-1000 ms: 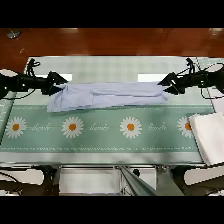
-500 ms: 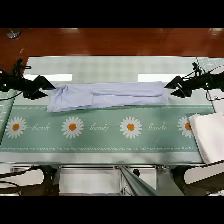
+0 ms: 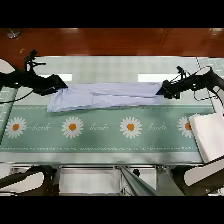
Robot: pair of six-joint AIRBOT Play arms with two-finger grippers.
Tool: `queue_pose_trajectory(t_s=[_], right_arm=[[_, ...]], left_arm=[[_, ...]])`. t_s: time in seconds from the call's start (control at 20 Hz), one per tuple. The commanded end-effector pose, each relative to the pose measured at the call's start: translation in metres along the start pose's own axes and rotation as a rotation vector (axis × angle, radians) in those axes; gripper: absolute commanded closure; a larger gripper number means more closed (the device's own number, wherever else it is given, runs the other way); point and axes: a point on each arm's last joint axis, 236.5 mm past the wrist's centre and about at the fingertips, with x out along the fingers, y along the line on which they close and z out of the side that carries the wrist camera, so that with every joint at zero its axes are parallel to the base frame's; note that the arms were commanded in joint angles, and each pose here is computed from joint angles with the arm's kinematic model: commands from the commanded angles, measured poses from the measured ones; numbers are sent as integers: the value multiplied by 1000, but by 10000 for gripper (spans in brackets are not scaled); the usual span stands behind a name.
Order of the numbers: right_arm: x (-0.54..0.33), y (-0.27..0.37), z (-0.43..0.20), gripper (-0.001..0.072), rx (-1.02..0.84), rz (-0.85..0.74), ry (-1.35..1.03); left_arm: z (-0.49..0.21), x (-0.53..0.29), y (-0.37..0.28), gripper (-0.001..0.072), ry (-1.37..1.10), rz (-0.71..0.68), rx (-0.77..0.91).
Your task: Fold the shirts.
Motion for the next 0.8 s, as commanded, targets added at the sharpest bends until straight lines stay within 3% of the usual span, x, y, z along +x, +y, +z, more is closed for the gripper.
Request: queue_pose_trajectory(t_s=[0.0,0.05,0.1,0.3,0.6,0.75], right_arm=[[-13,28,-14,692,-45,45,66],[-27,30,-13,692,-53,39,45],[-42,31,-11,692,-60,24,13],[-106,39,-32,692,-151,-67,-96],[-132,49,-144,692,-231,-110,-227],[-140,51,-183,692,-221,-119,-305]], left_arm=[[-11,9,-25,225,36,-18,78],[-15,8,-27,636,51,-24,100],[-18,8,-32,685,65,-42,117],[-32,8,-81,685,89,-192,214],[-71,49,-202,685,26,-290,460],[-86,85,-260,686,-74,-327,491]])
